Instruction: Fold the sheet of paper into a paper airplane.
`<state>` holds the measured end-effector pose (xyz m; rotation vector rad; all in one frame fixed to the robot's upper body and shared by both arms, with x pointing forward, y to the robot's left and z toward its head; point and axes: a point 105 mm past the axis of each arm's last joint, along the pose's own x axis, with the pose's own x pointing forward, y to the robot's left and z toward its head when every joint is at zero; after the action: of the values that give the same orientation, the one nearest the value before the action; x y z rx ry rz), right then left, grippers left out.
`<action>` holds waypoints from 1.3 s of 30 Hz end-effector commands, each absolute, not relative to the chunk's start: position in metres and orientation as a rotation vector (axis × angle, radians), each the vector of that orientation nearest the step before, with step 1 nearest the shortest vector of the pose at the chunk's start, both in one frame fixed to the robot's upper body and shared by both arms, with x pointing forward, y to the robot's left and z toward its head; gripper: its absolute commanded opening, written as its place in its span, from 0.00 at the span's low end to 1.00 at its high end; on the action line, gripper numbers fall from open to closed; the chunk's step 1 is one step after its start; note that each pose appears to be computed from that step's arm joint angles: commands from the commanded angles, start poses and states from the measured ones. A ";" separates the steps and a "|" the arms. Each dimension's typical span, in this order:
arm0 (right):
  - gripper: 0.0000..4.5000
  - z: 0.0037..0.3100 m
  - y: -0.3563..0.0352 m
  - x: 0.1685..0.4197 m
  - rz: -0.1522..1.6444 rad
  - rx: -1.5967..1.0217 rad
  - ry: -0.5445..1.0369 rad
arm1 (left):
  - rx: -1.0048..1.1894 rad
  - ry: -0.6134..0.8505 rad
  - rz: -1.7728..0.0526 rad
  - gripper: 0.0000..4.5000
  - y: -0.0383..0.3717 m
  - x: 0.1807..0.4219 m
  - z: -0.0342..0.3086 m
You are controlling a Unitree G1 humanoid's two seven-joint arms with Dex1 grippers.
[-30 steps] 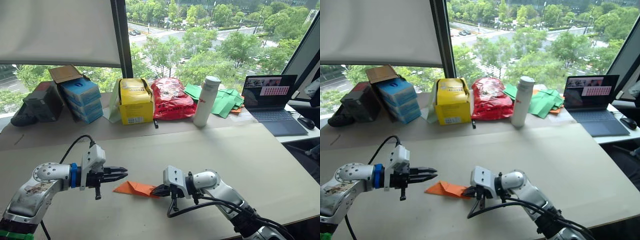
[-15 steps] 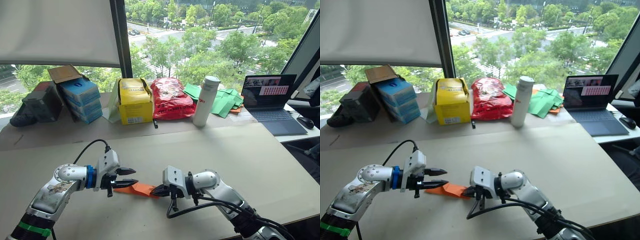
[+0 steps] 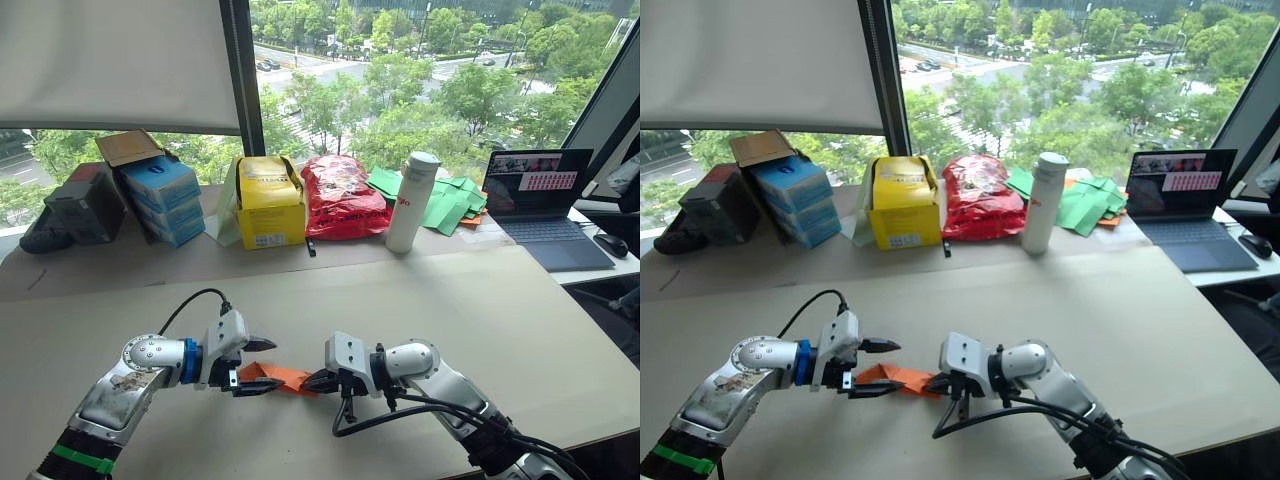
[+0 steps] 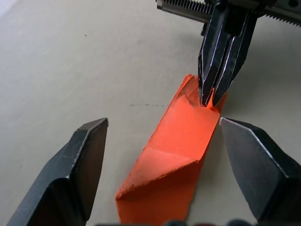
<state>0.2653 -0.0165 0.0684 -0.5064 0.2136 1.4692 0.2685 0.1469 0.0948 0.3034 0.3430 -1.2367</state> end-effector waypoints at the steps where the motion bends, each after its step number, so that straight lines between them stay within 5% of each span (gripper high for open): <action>1: 0.00 0.057 -0.022 0.266 1.435 -0.517 0.274 | 0.265 0.306 -1.263 0.58 0.146 0.265 0.116; 6: 0.00 0.057 -0.022 0.267 1.432 -0.520 0.276 | 0.292 0.331 -1.242 0.22 0.148 0.268 0.115; 22: 0.00 0.059 -0.024 0.268 1.421 -0.525 0.282 | 0.391 0.374 -1.238 0.22 0.145 0.269 0.099; 26: 0.00 0.058 -0.023 0.267 1.424 -0.524 0.284 | 0.386 0.399 -1.246 0.01 0.149 0.266 0.096; 39: 0.00 0.065 -0.023 0.262 1.439 -0.533 0.279 | 0.485 0.478 -1.222 0.01 0.158 0.265 0.063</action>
<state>0.2646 -0.0178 0.0701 -0.5145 0.2410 1.4475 0.2666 0.1533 0.0757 0.4792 0.4238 -1.2362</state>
